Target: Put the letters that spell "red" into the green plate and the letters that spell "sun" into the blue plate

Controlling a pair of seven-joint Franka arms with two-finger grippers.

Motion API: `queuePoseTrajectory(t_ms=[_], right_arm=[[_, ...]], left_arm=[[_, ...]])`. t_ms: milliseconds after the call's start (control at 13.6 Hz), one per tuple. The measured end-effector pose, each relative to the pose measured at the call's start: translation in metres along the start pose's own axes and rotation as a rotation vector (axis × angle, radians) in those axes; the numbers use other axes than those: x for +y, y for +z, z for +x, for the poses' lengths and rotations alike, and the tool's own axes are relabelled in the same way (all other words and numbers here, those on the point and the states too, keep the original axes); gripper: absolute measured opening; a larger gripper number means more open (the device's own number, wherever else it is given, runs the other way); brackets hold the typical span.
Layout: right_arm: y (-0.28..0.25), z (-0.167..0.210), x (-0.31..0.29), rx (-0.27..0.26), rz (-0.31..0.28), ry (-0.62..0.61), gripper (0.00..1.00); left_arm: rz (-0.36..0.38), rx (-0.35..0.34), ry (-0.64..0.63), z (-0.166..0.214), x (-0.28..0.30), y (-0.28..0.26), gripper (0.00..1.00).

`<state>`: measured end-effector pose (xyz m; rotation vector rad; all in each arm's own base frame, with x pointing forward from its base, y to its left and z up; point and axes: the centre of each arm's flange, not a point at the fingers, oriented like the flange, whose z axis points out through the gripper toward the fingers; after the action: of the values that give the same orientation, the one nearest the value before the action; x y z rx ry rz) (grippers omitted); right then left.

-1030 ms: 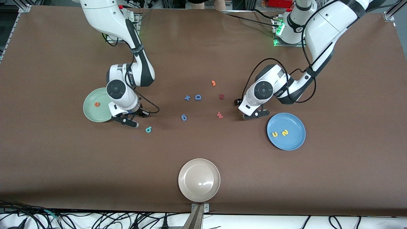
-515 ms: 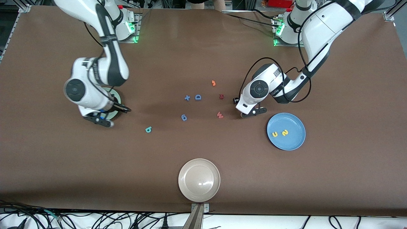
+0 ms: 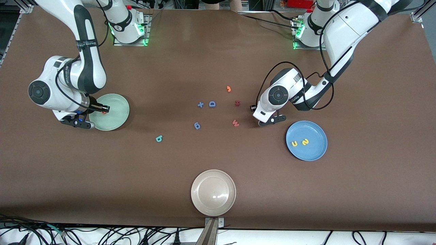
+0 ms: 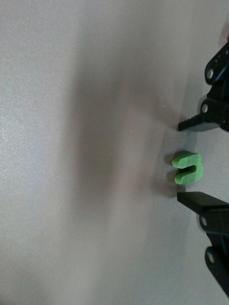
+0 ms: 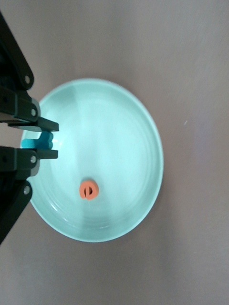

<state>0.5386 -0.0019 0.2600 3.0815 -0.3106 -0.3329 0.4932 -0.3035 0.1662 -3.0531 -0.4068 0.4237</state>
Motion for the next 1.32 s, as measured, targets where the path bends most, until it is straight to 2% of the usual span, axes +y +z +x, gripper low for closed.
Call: queuePoseTrajectory(t_ms=[147, 294, 368, 589, 883, 1030, 1324], right_arm=[[0.023, -0.010, 0.007, 0.001, -0.014, 0.001, 0.18], [0.035, -0.014, 0.009, 0.010, -0.026, 0.002, 0.18], [0.039, -0.014, 0.010, 0.020, -0.035, 0.002, 0.18], [0.054, -0.015, 0.003, 0.029, -0.057, -0.009, 0.18], [0.073, -0.013, -0.010, 0.046, -0.044, 0.008, 0.18], [0.077, -0.013, -0.012, 0.044, -0.047, 0.008, 0.33], [0.071, -0.011, -0.015, 0.055, -0.035, 0.002, 0.73]], left_arm=[[-0.003, 0.001, -0.001, 0.000, 0.001, 0.000, 0.52], [-0.005, 0.003, -0.002, 0.000, 0.001, -0.002, 0.30], [0.000, 0.003, -0.004, 0.000, 0.000, -0.004, 0.28], [0.000, 0.002, -0.005, 0.001, -0.001, -0.004, 0.27], [0.000, 0.006, -0.008, 0.005, 0.000, -0.009, 0.27], [0.036, -0.003, -0.010, 0.013, 0.002, -0.028, 0.27], [0.084, -0.012, 0.088, 0.041, -0.004, -0.078, 0.27]])
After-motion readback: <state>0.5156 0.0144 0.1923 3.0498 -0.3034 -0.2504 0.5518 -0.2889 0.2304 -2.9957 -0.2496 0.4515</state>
